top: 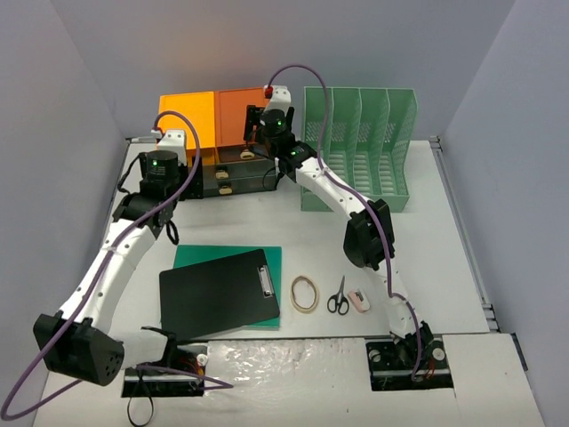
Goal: Organize the desk
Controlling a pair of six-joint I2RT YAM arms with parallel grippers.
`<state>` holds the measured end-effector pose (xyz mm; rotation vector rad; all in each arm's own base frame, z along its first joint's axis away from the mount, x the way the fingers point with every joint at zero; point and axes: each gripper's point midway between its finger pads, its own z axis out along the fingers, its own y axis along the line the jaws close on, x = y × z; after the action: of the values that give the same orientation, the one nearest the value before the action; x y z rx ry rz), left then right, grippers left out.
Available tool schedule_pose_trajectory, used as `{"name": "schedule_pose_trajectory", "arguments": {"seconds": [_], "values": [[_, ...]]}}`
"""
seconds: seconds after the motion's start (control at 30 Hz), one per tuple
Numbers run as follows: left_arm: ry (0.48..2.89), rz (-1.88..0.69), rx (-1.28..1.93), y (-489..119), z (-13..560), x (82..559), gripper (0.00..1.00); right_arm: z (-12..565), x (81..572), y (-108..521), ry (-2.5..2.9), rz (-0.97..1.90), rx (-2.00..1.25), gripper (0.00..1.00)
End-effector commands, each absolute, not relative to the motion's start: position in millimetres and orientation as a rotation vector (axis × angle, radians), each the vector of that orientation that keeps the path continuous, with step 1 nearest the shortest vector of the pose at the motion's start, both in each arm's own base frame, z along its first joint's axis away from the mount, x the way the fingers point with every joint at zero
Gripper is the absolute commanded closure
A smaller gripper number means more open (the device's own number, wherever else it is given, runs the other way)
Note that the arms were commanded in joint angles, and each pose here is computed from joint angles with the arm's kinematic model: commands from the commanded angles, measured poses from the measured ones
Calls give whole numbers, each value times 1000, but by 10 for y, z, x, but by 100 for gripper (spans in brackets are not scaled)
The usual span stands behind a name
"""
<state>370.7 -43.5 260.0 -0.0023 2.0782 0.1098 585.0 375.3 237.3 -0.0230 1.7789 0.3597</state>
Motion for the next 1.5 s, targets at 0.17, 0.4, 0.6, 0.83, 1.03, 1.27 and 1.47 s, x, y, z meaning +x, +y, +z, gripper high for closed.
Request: {"name": "schedule_pose_trajectory", "arguments": {"seconds": [0.17, 0.4, 0.6, 0.83, 1.03, 1.27, 1.47], "values": [[1861, 97, -26, -364, 3445, 3640, 20, 2218, 5707, 3685, 1864, 322, -75, 27], [1841, 219, -57, -242, 3340, 3991, 17, 2744, 5625, 3482, 1790, 299, -3, 20], [1805, 233, -110, -215, 3404, 4324, 11, 3151, 5479, 3298, 1741, 289, 33, 17], [1727, 227, -126, -225, 3728, 4480, 4, 3343, 5134, 2971, 1745, 273, 106, 13], [1692, 227, -127, -214, 3943, 4486, 3, 3254, 4717, 2697, 1880, 245, 140, 13], [1676, 251, -141, -166, 4049, 4555, 3, 2418, 3990, 2505, 2270, 172, 106, 15], [1676, 257, -159, -129, 4147, 4625, 3, 1887, 3251, 2388, 2476, 138, 44, 28]]}}
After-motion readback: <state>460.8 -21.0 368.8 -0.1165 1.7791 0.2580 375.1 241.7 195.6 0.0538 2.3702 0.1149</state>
